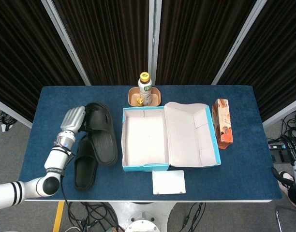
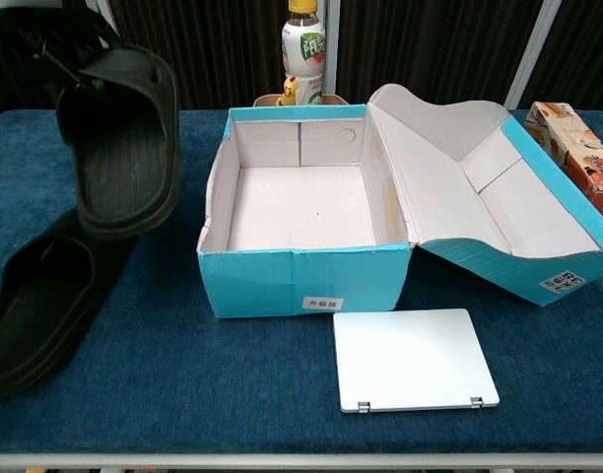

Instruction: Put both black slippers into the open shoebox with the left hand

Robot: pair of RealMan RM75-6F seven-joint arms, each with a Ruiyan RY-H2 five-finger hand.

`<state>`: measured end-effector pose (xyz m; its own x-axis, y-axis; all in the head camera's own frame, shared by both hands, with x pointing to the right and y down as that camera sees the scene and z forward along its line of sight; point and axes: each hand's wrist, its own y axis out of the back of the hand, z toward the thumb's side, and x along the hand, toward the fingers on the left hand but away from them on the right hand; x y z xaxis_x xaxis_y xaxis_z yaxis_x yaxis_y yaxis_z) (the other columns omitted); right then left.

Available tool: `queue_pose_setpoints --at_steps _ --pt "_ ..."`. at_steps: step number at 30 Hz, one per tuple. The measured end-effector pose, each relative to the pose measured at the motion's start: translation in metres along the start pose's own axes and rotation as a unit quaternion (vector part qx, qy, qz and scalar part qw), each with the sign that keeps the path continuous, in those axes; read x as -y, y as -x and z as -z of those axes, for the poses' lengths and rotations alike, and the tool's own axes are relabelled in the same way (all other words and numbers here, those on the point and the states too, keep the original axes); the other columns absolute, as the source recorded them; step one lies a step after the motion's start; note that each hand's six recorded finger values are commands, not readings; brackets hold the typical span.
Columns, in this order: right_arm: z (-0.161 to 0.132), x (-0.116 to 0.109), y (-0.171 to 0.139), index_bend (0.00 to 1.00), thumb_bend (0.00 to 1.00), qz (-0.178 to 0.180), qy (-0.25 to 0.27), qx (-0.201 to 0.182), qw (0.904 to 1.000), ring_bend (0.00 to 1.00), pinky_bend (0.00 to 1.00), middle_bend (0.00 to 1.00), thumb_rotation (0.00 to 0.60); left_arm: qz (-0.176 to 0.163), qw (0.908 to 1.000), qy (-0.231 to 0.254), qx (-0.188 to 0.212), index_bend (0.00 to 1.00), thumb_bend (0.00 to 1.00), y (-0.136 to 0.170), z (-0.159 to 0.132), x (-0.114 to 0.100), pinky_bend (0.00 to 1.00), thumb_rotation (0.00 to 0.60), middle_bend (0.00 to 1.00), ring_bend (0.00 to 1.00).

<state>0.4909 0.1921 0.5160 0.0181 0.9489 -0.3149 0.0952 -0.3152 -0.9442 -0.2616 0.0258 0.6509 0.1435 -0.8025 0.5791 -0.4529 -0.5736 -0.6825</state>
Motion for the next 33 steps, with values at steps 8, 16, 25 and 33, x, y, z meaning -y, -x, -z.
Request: queue_pose_setpoints --at_steps 8,16,25,33 --pt "-0.008 -0.006 0.004 0.01 0.16 0.002 -0.012 -0.007 0.9999 0.0 0.04 0.08 0.6 0.016 0.9785 0.176 0.106 0.5 0.0 -0.019 -0.047 0.004 0.78 0.6 0.49 0.74" --pt "-0.013 -0.014 0.005 0.01 0.16 0.004 -0.024 -0.004 0.9997 0.0 0.04 0.08 0.6 0.076 0.9565 0.208 0.189 0.5 0.0 -0.051 -0.103 0.06 0.67 0.6 0.5 0.72" --pt "-0.012 -0.016 0.005 0.01 0.16 0.003 -0.029 0.003 0.9996 0.0 0.04 0.08 0.6 0.115 0.955 0.192 0.194 0.5 0.0 -0.071 -0.13 0.106 0.62 0.6 0.51 0.67" --pt "-0.009 -0.018 0.004 0.01 0.16 0.006 -0.029 0.008 0.9995 0.0 0.04 0.08 0.6 0.109 0.9614 0.19 0.166 0.49 0.0 -0.088 -0.124 0.116 0.58 0.6 0.51 0.65"
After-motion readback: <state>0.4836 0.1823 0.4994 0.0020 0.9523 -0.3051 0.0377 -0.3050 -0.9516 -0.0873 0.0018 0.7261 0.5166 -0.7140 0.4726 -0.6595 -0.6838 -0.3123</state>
